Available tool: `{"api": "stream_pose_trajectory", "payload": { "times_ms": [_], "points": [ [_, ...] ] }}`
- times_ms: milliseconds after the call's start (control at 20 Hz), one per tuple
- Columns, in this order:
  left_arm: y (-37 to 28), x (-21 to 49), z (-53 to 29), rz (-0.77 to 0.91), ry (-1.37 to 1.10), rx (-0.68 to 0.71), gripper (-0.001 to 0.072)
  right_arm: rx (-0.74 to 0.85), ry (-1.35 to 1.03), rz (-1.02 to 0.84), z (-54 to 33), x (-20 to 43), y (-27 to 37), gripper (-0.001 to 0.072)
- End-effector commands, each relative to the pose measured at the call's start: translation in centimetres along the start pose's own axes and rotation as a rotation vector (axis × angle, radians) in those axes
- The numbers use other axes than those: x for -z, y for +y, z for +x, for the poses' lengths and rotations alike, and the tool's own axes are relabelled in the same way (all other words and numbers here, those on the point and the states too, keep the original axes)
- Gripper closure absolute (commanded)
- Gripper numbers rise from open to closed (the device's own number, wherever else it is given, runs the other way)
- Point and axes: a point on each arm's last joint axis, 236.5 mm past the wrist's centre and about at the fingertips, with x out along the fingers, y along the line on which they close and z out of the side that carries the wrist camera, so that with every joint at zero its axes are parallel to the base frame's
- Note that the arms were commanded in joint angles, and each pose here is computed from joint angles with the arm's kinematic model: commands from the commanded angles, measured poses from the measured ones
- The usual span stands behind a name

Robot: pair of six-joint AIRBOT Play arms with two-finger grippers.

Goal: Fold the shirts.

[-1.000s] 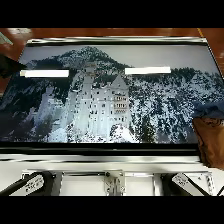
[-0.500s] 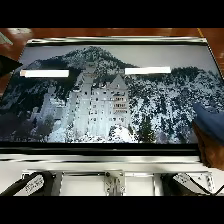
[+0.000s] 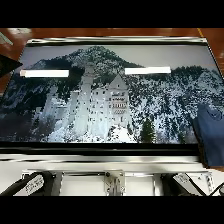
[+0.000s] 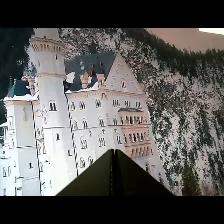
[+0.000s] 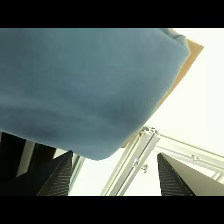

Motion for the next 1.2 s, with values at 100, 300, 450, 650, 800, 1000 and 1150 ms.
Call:
{"api": "stream_pose_trajectory", "payload": {
  "times_ms": [100, 300, 450, 650, 800, 1000, 1150],
  "points": [
    [0.8, 0.1, 1.3, 0.068, 0.009, -0.086, 0.0672, -0.089, -0.54, -0.073, -12.1, -7.9, 4.2, 0.015],
    [2.5, 6.0, 6.3, 0.247, 0.277, -0.383, 0.0672, -0.388, -0.776, -0.444, -20.3, -3.9, 18.7, 0.015],
    [0.2, 12.9, 11.6, 0.361, 0.544, -0.393, 0.0254, -0.504, -0.436, -0.722, -15.4, 6.7, 26.5, 0.0141],
    [-1.5, 18.6, 16.0, 0.308, 0.705, -0.35, -0.0002, -0.399, -0.043, -0.914, -7.5, 15.3, 28.2, 0.0074],
    [-0.7, 20.5, 16.3, 0.235, 0.748, -0.368, -0.0002, -0.375, 0.041, -0.997, -5.4, 18.4, 29.4, 0.0075],
    [0.0, 21.7, 16.6, 0.232, 0.758, -0.371, -0.0002, -0.419, 0.052, -1.054, -5.6, 20.7, 31.1, 0.0075],
    [-0.1, 21.3, 17.4, 0.236, 0.722, -0.362, -0.0002, -0.433, 0.061, -1.057, -5.7, 21.2, 31.3, 0.0075]
  ]
}}
